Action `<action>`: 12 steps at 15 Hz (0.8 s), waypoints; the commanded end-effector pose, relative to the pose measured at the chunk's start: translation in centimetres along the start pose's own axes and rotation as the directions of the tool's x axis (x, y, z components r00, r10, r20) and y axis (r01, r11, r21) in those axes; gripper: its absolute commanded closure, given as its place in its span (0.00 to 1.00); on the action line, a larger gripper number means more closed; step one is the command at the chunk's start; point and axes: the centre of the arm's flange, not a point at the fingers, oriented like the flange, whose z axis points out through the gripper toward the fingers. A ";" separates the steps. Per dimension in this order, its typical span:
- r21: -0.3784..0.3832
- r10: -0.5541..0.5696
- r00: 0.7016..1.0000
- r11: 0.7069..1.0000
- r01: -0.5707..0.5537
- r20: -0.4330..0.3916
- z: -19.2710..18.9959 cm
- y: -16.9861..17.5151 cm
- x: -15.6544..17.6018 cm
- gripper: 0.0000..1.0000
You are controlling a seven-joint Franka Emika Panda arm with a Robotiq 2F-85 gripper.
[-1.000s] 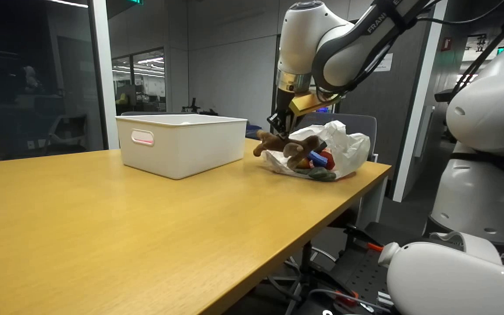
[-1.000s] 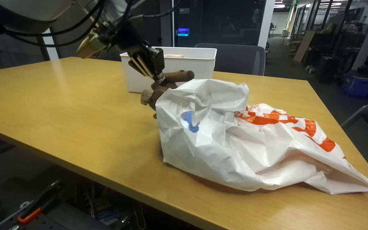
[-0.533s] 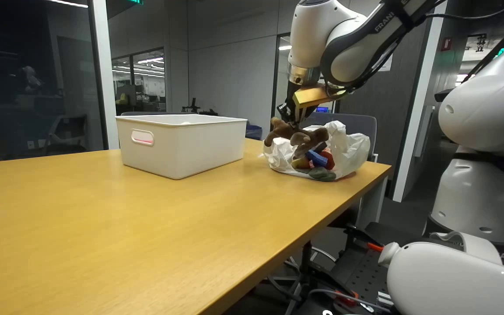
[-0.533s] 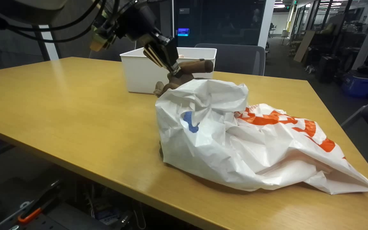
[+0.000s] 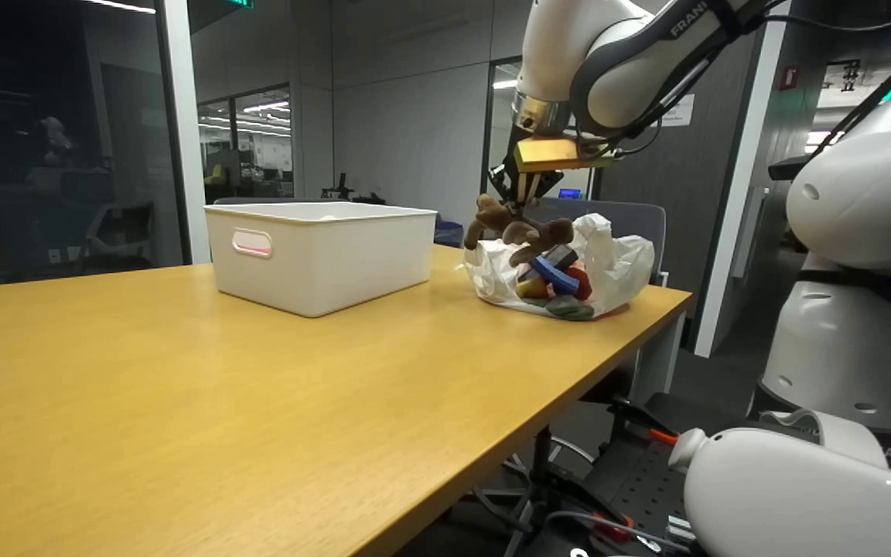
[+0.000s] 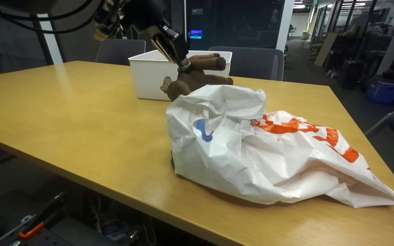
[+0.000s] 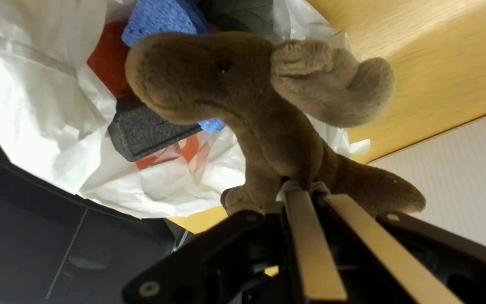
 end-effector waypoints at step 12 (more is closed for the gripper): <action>-0.050 0.124 0.980 0.992 -0.118 0.154 1.2 5.8 -2.6 0.99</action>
